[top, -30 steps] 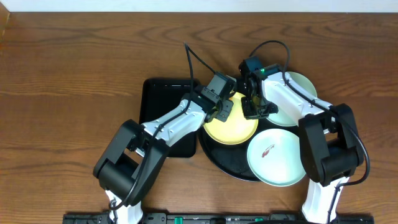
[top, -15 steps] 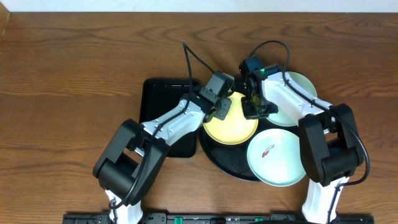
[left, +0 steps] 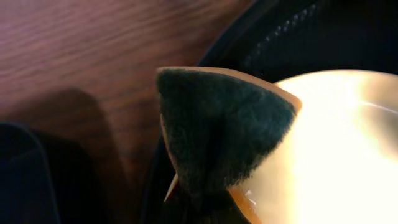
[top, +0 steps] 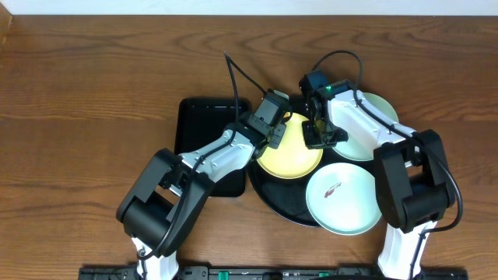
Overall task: Clean dirty plates on tray and stack at the side
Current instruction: 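Scrub the yellow plate again with the sponge in the left gripper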
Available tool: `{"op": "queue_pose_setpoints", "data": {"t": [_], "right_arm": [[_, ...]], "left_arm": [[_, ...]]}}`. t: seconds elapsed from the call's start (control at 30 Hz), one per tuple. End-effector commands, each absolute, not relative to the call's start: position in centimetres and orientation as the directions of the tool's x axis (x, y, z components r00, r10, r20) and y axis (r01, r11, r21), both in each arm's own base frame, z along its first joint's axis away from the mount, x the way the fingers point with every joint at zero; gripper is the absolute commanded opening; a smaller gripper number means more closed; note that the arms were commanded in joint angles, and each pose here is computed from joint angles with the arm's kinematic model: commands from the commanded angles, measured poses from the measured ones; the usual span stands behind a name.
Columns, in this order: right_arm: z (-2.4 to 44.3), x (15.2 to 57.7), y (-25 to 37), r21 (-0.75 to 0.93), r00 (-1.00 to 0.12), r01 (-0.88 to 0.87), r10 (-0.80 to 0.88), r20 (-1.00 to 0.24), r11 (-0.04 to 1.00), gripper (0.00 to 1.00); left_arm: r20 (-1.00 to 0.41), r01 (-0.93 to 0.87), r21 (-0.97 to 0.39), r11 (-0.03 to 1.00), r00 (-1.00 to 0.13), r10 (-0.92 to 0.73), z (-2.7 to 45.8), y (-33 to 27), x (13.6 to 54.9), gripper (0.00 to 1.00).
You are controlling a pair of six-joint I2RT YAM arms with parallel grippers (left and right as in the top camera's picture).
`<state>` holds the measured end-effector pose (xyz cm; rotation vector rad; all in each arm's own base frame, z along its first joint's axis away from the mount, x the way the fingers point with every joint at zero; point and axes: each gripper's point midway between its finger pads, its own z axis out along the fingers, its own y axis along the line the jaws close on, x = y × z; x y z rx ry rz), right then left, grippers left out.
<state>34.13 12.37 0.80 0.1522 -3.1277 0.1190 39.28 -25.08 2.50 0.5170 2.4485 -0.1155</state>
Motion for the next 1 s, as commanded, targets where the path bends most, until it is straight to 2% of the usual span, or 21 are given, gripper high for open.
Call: {"op": "queue_pose_setpoints", "data": {"t": [0.0, 0.07, 0.57, 0.7, 0.83, 0.97], "right_arm": [[0.9, 34.5, 12.0, -0.103, -0.994, -0.107, -0.107, -0.002, 0.989, 0.04], [0.9, 34.5, 12.0, -0.103, -0.994, -0.106, -0.107, -0.002, 0.989, 0.01], [0.9, 34.5, 12.0, -0.104, -0.994, -0.107, -0.107, -0.001, 0.989, 0.01], [0.9, 34.5, 12.0, -0.104, -0.994, -0.107, -0.107, -0.001, 0.989, 0.01], [0.9, 34.5, 12.0, -0.104, -0.994, -0.107, -0.107, -0.001, 0.989, 0.02], [0.9, 34.5, 12.0, -0.103, -0.994, -0.107, -0.107, -0.002, 0.989, 0.02]], "left_arm": [[-0.600, 0.350, 0.107, 0.931, -0.723, 0.341, 1.8, -23.3, 40.3, 0.08], [-0.613, 0.344, 0.103, 0.933, -0.717, 0.331, 2.1, -23.2, 40.7, 0.08], [-0.719, 0.299, 0.065, 0.952, -0.647, 0.252, 4.4, -23.2, 43.7, 0.09], [-0.786, 0.282, 0.020, 0.959, -0.588, 0.189, 7.7, -23.8, 44.7, 0.09], [-0.839, 0.243, -0.071, 0.967, -0.539, 0.074, 13.3, -23.7, 44.4, 0.09], [-0.830, 0.277, -0.163, 0.947, -0.558, 0.020, 16.3, -24.1, 42.6, 0.08]]}}
